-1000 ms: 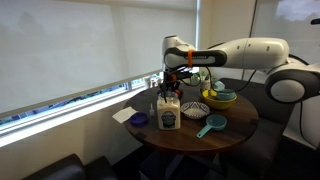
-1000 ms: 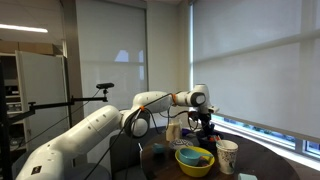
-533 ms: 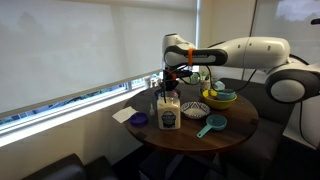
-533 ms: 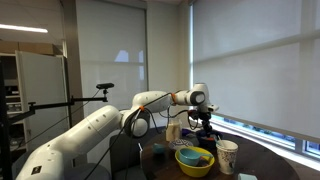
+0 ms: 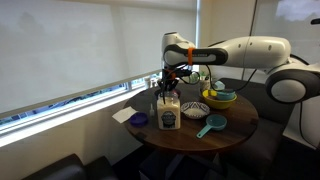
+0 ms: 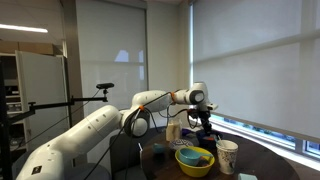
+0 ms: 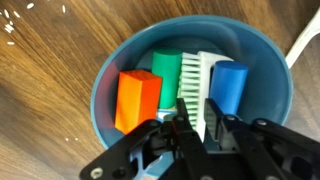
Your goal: Move the blue block from the blue bowl to the cup
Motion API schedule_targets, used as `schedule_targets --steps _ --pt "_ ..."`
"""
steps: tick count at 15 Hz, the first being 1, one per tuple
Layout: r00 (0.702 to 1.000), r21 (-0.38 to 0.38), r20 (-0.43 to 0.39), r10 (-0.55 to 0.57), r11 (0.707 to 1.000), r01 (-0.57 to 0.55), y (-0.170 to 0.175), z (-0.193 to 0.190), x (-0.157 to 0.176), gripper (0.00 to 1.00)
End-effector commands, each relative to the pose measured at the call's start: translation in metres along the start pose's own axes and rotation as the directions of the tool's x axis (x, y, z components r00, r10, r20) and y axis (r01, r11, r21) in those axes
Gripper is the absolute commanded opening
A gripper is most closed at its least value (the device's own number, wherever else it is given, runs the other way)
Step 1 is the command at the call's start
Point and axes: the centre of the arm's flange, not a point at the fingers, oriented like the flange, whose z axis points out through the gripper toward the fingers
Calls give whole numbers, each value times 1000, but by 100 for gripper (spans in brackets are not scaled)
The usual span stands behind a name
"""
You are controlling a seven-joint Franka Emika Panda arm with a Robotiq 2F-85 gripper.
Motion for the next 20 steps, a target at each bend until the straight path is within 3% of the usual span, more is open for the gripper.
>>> schedule_targets --steps 1,6,8,9,10,11,12,16,20 --pt "1000 7 -12 3 1000 -3 -7 -1 12 58" --pt "999 14 -34 15 1000 -14 -3 9 21 93" --pt "999 20 -46 18 1000 -18 -3 16 26 98" --pt "999 23 -51 19 1000 -18 -3 21 29 96" --pt "998 27 -56 19 999 -17 -3 24 31 87" --pt "998 27 -58 19 999 -17 -4 26 31 72" --pt "998 27 -63 16 1000 -14 -5 26 30 71" --pt "997 30 -71 15 999 -13 -6 30 30 41" --pt "998 34 -66 12 999 -10 -8 29 31 26"
